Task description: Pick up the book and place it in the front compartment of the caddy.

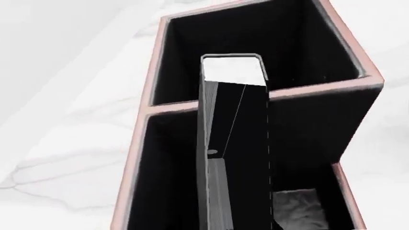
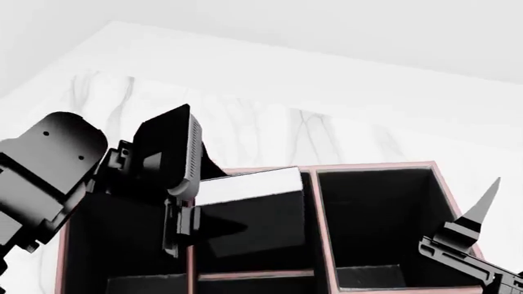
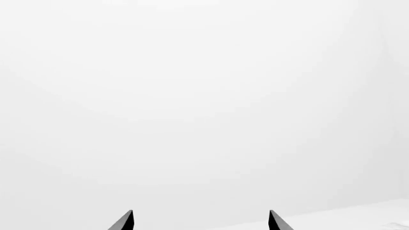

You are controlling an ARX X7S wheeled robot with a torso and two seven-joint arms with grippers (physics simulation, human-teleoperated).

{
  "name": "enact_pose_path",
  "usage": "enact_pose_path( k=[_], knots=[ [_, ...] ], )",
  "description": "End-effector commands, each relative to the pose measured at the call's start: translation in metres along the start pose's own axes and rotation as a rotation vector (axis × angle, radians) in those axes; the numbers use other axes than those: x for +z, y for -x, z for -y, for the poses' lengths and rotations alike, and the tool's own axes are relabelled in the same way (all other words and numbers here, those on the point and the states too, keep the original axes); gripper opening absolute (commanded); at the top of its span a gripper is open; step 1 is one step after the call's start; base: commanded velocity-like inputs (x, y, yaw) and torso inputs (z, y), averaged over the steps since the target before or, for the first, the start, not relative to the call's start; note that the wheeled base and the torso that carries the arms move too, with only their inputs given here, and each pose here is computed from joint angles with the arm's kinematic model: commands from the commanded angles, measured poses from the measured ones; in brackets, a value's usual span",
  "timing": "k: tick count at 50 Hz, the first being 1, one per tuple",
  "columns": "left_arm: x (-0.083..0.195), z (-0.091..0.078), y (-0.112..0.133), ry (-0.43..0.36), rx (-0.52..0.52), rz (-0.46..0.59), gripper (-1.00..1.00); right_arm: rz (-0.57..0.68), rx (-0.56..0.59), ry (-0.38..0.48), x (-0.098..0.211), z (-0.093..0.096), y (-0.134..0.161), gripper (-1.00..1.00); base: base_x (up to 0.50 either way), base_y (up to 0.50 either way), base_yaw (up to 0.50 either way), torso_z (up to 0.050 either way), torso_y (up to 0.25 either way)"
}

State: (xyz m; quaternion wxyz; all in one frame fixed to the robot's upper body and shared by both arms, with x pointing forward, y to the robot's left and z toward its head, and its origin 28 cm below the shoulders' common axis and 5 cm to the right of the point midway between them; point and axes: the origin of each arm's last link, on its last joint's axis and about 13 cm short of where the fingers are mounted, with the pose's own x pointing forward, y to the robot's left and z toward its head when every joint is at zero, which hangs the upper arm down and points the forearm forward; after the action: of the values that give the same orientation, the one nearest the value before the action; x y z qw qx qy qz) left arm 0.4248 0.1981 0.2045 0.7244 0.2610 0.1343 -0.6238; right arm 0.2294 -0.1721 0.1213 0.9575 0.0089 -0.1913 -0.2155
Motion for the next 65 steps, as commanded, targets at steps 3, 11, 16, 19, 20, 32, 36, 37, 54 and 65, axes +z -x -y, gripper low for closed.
enact_pose_path(
  k=[3,11,16,19,20,32,36,37,54,65],
  knots=[
    [-0.016,-0.001,-0.009,0.09,0.227,0.011,1.0,0.002,0.005,0.001,0.001,0.0,0.002,1.0,0.0,0.0,0.0,0.0,0.0],
    [-0.038,0.01,-0.014,0.054,0.325,0.023,1.0,0.003,0.017,0.01,0.0,-0.002,0.004,1.0,0.0,0.0,0.0,0.0,0.0],
    [-0.049,0.038,-0.016,0.044,0.385,0.123,1.0,0.003,0.025,0.015,-0.002,-0.003,0.005,1.0,0.0,0.0,0.0,0.0,0.0],
    [-0.05,0.057,-0.015,0.028,0.405,0.173,1.0,0.005,0.027,0.015,-0.001,-0.003,0.005,1.0,0.0,0.0,0.0,0.0,0.0],
    [-0.051,0.067,-0.014,0.001,0.448,0.213,1.0,0.007,0.028,0.015,-0.001,-0.003,0.005,1.0,0.0,0.0,0.0,0.0,0.0],
    [-0.036,0.16,0.029,0.161,1.064,0.638,1.0,0.076,0.016,-0.029,0.014,0.001,0.012,1.0,0.0,0.0,0.0,0.0,0.0],
    [-0.033,0.187,0.044,0.2,1.172,0.733,1.0,0.115,0.006,-0.059,0.019,0.001,0.017,1.0,0.0,0.0,0.0,0.0,0.0],
    [-0.032,0.195,0.049,0.196,1.231,0.775,1.0,0.146,0.005,-0.064,0.023,0.001,0.02,1.0,0.0,0.0,0.0,0.0,0.0],
    [-0.027,0.273,0.1,0.057,1.788,1.265,1.0,0.498,-0.145,-0.201,0.059,0.013,0.051,1.0,0.0,0.0,0.0,0.0,0.0],
    [-0.019,0.294,0.11,-0.075,1.895,1.436,1.0,0.659,-0.224,-0.26,0.073,0.021,0.063,1.0,0.0,0.0,0.0,0.0,0.0]
  ],
)
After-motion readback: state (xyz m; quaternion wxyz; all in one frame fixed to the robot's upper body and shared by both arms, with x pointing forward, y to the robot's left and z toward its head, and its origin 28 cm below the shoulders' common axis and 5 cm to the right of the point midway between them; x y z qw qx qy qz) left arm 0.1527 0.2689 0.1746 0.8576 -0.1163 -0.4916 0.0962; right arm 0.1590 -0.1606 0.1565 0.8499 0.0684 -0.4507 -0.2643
